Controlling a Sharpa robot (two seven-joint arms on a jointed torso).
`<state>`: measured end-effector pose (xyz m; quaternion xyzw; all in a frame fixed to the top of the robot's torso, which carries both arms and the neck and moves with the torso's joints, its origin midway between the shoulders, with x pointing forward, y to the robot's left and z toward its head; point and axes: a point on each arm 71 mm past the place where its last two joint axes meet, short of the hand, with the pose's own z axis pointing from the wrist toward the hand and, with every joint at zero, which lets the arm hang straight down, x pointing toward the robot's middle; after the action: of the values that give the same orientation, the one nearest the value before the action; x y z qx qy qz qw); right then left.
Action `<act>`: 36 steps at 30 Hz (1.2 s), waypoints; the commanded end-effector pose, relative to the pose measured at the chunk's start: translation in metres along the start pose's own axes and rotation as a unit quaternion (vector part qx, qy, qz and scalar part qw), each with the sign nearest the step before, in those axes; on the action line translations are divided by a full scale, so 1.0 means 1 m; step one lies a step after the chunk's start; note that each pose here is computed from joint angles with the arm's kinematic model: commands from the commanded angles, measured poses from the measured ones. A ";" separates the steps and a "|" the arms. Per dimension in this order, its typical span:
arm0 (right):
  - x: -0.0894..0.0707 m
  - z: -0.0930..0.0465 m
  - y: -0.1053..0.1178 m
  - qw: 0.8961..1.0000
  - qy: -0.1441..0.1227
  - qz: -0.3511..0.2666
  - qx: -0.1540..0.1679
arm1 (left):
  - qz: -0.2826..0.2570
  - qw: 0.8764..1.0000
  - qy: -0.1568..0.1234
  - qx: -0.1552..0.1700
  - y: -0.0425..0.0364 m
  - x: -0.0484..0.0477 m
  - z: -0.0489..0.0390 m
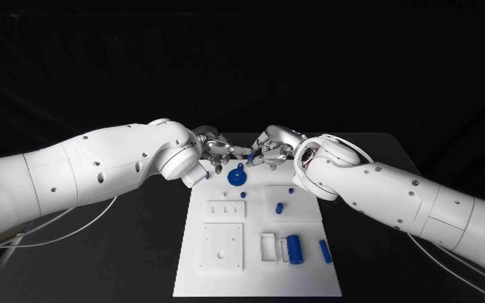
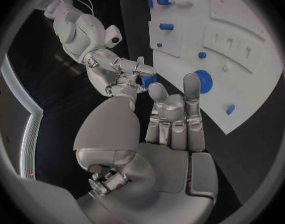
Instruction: Assemble the parts on the task board
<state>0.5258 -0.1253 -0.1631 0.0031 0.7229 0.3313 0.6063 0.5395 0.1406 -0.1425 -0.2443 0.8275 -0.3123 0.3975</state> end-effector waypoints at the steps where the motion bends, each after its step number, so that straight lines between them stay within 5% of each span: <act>1: 0.001 0.000 0.002 1.000 0.003 -0.006 -0.001 | 0.011 1.000 0.006 -0.004 0.0003 0.0027 0.0012; 36: 0.007 0.004 0.007 1.000 0.013 -0.008 -0.005 | 0.006 1.000 0.019 0.000 -0.0020 0.0078 0.0043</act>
<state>0.5248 -0.1159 -0.1660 -0.0057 0.7271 0.3326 0.6005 0.5399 0.1350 -0.1467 -0.2390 0.8334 -0.3089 0.3910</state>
